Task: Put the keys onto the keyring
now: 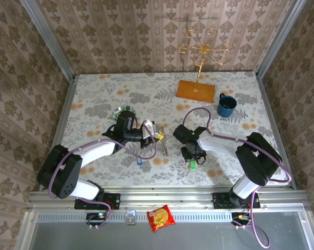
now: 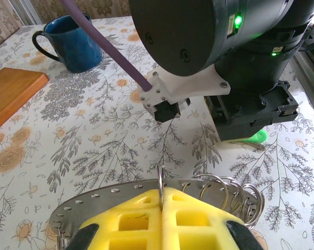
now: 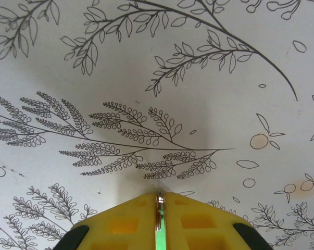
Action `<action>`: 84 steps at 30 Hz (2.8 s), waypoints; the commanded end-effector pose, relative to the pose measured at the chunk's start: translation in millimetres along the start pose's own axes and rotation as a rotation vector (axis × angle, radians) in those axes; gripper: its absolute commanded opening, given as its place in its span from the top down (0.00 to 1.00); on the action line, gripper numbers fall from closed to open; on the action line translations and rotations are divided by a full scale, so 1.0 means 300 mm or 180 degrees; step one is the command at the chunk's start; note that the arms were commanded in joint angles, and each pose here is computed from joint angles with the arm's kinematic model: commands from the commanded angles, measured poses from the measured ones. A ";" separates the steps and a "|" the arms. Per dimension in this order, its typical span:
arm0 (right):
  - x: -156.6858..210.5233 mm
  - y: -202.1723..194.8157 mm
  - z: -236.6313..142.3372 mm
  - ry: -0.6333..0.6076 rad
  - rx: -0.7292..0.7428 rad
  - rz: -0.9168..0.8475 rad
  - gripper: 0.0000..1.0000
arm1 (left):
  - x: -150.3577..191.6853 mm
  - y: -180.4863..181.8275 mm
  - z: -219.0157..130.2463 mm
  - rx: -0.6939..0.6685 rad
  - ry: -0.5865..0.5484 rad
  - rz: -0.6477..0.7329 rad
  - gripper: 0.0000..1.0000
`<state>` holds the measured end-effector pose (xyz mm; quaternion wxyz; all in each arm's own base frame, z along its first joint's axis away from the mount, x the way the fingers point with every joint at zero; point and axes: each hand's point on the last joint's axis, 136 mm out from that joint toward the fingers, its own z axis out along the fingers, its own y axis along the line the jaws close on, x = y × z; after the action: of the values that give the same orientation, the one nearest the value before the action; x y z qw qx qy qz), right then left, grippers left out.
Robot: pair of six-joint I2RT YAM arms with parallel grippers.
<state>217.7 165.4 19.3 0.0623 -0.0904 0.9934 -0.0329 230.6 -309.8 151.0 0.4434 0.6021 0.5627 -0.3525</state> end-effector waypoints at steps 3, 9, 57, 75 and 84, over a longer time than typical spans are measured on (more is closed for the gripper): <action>0.006 -0.007 -0.011 0.0062 0.0063 -0.0068 0.92 | -0.052 0.011 -0.004 0.0006 -0.0080 0.0157 1.00; -0.018 -0.004 -0.043 -0.0098 -0.0001 -0.0059 1.00 | -0.061 0.012 -0.004 0.0009 -0.0114 0.0116 1.00; -0.307 0.242 -0.576 -0.3026 -0.2859 -0.1007 1.00 | -0.091 0.016 0.035 0.0082 -0.0275 -0.0388 1.00; -0.328 0.279 -0.546 -0.2923 -0.2807 -0.1039 1.00 | -0.089 0.011 0.040 0.0129 -0.0265 -0.0431 1.00; -0.348 0.259 -0.525 -0.2927 -0.2654 -0.0854 1.00 | -0.086 0.010 0.040 0.0134 -0.0261 -0.0437 1.00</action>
<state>274.6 268.4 168.5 0.4165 -0.2501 0.7779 0.3986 232.0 -324.0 157.4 0.4214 0.5525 0.5953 -0.4035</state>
